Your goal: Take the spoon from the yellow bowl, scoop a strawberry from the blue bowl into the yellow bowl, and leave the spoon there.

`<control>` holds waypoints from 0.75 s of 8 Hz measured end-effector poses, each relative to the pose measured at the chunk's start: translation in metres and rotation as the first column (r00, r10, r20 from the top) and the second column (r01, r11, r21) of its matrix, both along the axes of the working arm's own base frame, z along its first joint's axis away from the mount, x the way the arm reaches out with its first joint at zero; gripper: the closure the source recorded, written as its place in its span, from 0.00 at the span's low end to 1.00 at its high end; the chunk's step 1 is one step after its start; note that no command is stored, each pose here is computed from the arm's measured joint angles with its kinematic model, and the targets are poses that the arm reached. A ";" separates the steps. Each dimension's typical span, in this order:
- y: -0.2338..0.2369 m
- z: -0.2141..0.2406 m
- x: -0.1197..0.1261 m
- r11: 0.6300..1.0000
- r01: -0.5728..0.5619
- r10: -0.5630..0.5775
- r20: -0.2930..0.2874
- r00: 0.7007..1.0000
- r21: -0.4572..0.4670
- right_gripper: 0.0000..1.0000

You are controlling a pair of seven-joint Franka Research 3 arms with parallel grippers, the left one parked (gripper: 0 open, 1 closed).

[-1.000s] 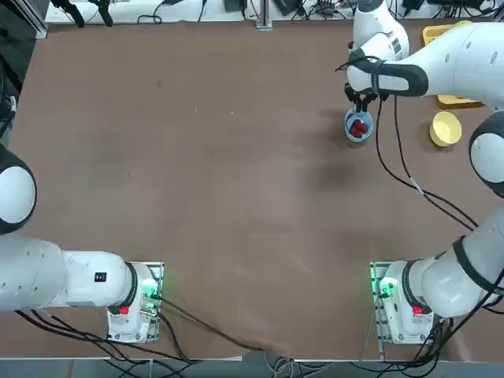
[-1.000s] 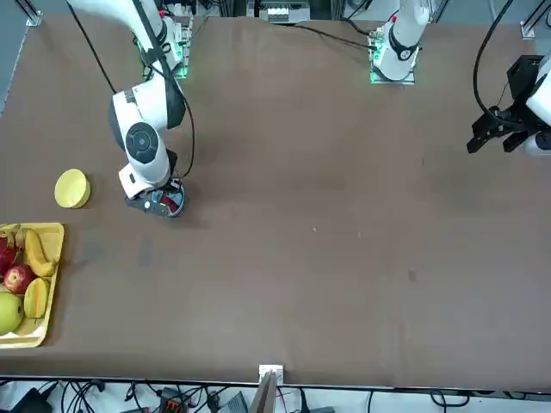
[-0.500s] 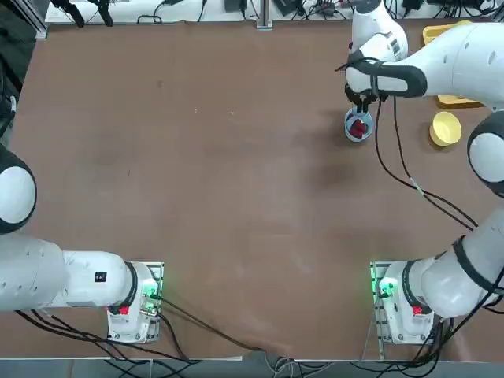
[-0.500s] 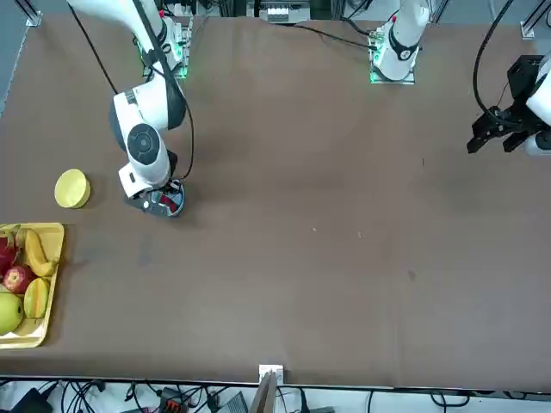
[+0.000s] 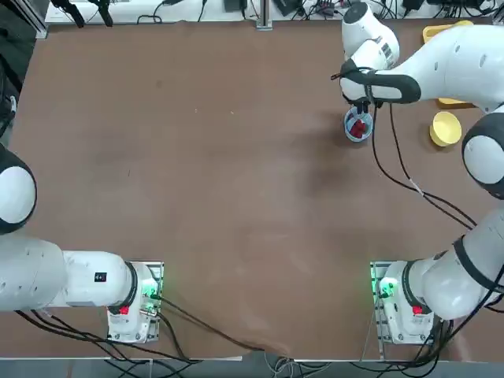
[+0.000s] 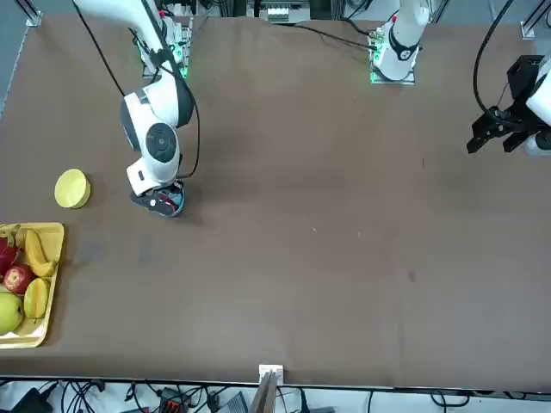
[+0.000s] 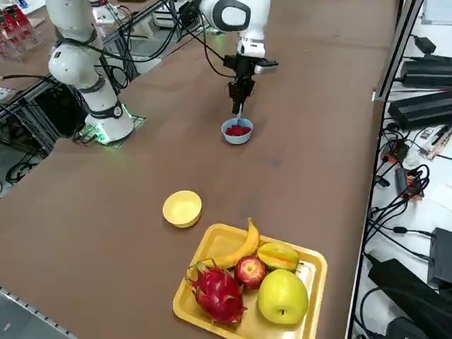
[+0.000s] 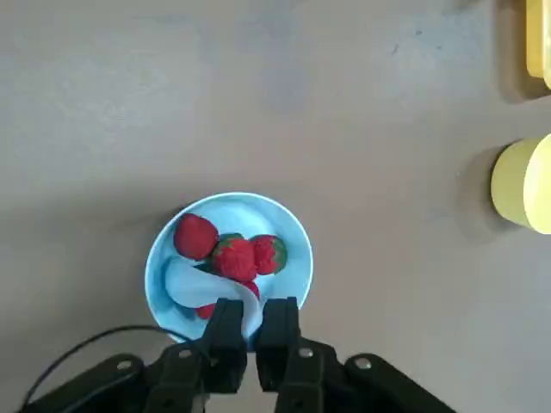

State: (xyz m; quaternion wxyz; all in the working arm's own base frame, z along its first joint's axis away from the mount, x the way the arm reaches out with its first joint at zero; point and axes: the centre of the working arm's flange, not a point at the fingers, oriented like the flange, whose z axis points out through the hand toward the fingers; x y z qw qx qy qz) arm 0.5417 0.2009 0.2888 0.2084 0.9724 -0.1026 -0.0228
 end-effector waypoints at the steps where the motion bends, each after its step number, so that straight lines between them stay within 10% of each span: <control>1: 0.005 0.001 -0.001 1.000 0.002 -0.002 0.002 1.000 -0.005 0.89; 6: 0.041 -0.003 -0.011 0.997 0.006 -0.004 0.026 1.000 -0.078 0.89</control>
